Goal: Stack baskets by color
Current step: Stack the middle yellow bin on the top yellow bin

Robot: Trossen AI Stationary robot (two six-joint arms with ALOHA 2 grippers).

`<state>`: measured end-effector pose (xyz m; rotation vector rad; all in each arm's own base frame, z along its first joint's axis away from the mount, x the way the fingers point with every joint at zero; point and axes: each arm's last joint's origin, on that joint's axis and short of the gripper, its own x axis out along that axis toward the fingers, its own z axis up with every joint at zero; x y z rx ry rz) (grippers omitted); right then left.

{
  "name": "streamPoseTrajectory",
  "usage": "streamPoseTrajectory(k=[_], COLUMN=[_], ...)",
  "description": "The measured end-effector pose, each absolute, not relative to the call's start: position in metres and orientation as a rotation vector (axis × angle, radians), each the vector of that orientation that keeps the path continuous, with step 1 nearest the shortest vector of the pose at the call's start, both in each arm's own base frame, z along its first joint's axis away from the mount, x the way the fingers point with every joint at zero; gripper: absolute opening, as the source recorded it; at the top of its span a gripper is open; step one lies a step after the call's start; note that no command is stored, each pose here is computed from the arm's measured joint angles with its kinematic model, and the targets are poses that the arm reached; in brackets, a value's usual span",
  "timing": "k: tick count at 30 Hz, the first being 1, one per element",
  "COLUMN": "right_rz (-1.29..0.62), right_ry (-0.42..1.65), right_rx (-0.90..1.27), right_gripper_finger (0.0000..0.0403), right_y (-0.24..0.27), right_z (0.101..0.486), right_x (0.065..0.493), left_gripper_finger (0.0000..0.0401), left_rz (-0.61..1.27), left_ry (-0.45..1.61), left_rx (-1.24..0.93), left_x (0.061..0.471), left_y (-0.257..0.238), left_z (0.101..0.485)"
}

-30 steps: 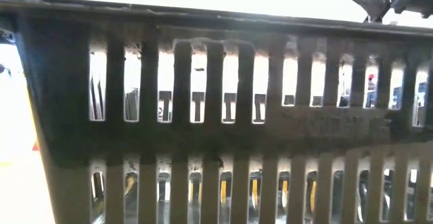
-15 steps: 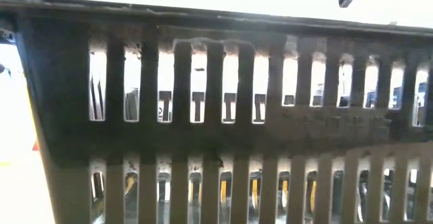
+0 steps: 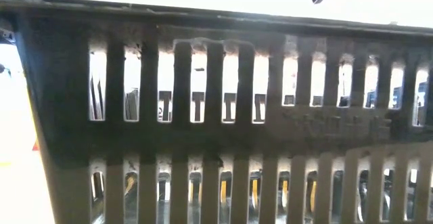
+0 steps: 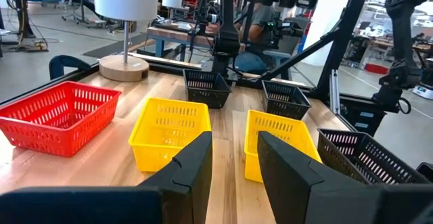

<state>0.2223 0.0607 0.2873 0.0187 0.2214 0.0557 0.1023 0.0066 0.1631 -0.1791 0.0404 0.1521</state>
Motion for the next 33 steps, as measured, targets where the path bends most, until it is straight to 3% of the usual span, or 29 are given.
streamPoseTrajectory(k=[11, 20, 33], right_rz=[0.031, 0.027, -0.066], right_ry=[0.358, 0.561, 0.811], right_rx=[0.084, 0.053, 0.068], right_gripper_finger=[0.0191, 0.0193, 0.0193], right_y=[0.073, 0.083, 0.085], right_z=[0.267, 0.255, 0.208], right_x=[0.262, 0.294, 0.32], left_gripper_finger=[0.0108, 0.0108, 0.0108], left_rz=[0.152, 0.151, 0.15], left_ry=[0.04, 0.041, 0.04], left_rx=[-0.18, -0.178, -0.178], left_x=[0.102, 0.102, 0.102], left_y=[0.007, 0.007, 0.007], left_z=[0.163, 0.163, 0.163])
